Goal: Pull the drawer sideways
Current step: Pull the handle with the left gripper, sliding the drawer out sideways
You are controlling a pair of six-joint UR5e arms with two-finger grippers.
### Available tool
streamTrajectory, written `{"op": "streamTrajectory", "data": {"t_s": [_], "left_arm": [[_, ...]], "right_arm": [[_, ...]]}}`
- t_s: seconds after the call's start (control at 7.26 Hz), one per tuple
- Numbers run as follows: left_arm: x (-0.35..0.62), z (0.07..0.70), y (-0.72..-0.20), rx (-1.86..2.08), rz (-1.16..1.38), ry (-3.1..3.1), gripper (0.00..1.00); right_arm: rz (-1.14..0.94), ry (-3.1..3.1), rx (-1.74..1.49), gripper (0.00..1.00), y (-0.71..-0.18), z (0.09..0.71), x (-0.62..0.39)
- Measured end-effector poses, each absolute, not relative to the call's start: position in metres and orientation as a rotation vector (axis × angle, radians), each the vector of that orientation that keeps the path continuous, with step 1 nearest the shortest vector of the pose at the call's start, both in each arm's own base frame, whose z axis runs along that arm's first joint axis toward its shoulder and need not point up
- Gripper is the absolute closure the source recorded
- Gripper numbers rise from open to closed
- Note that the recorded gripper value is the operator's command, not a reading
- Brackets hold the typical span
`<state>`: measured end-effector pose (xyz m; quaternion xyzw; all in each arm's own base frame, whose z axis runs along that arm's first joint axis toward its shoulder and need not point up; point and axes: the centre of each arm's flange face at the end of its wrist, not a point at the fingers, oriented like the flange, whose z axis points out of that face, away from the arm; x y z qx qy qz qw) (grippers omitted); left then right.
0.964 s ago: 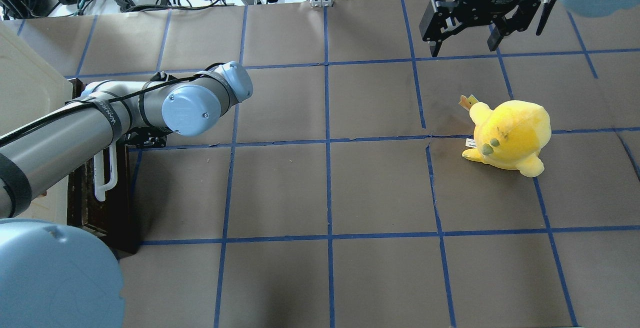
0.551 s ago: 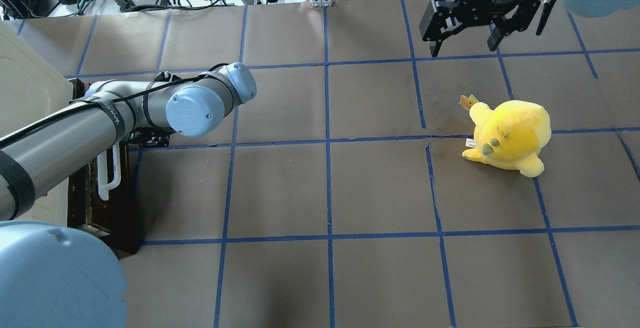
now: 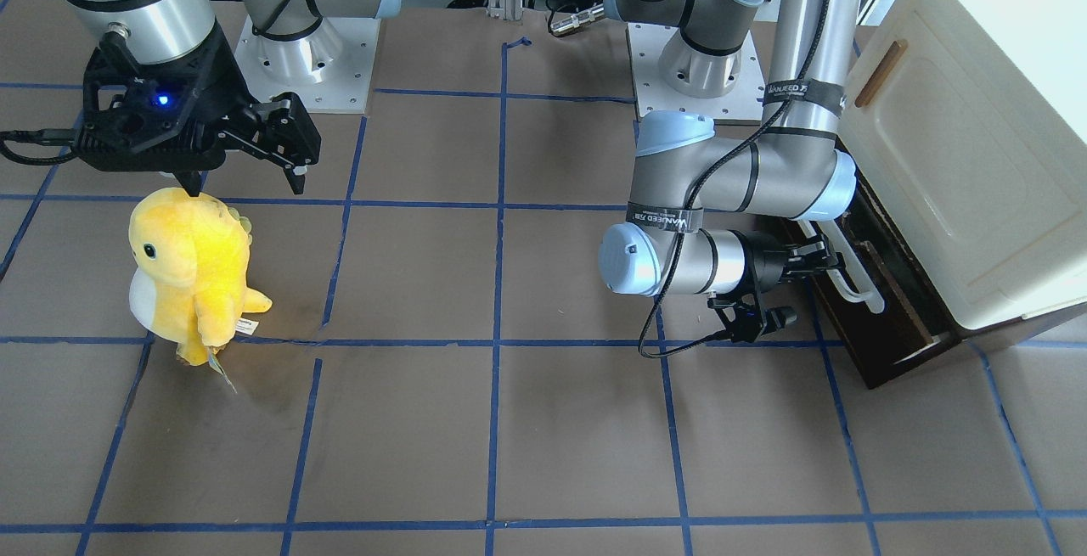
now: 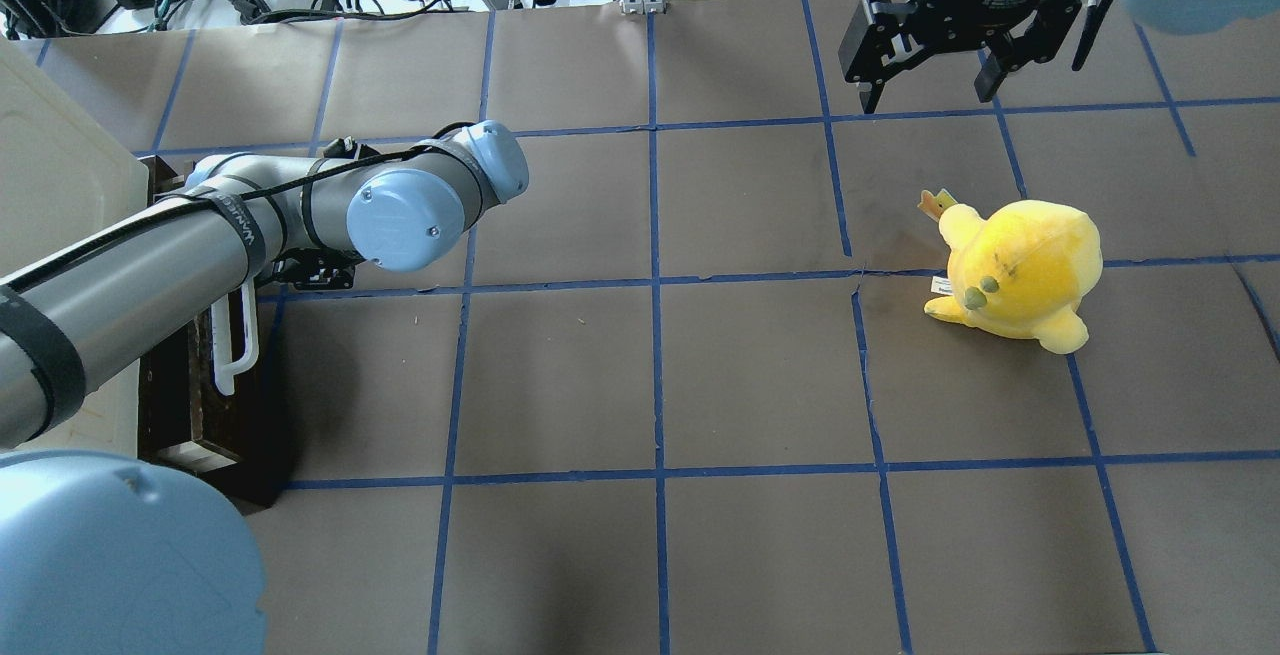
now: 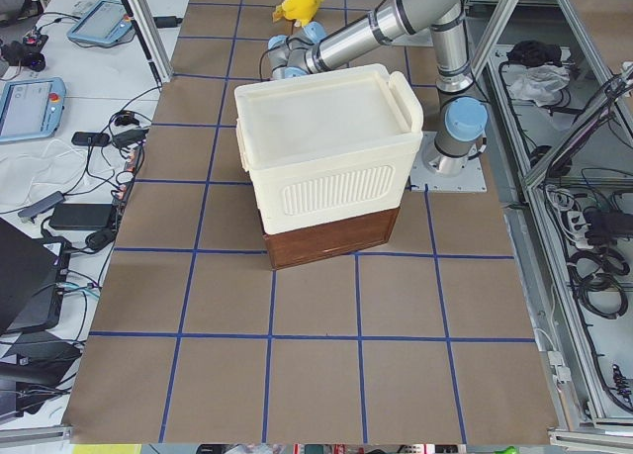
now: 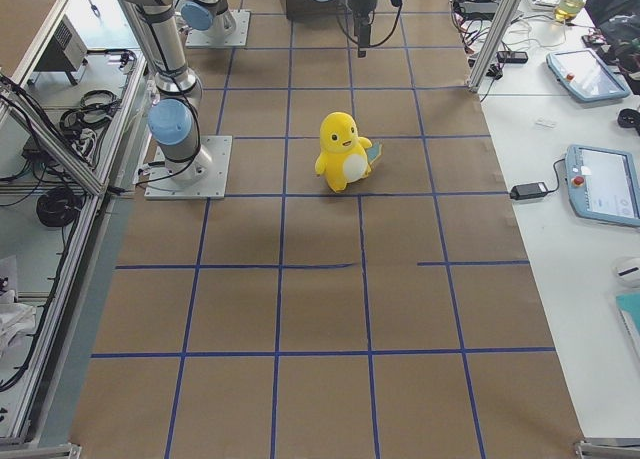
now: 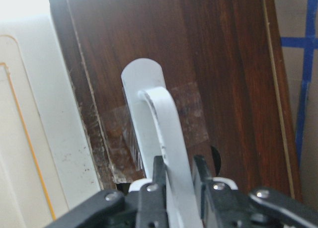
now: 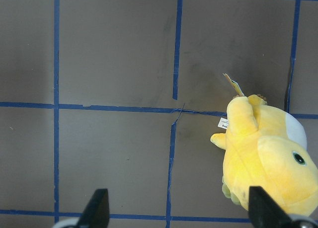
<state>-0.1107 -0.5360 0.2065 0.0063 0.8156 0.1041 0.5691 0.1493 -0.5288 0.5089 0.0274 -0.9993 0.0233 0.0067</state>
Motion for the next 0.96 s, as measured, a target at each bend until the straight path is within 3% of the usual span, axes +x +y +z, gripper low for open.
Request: {"op": "streamTrajectory", "data": {"t_s": [0.96], "left_arm": [[-0.128,0.207,-0.534,0.032,0.214,1.925,0.75]], "right_arm": [[0.073,-3.126,0.086,0.00,-0.529,0.509,0.149]]}}
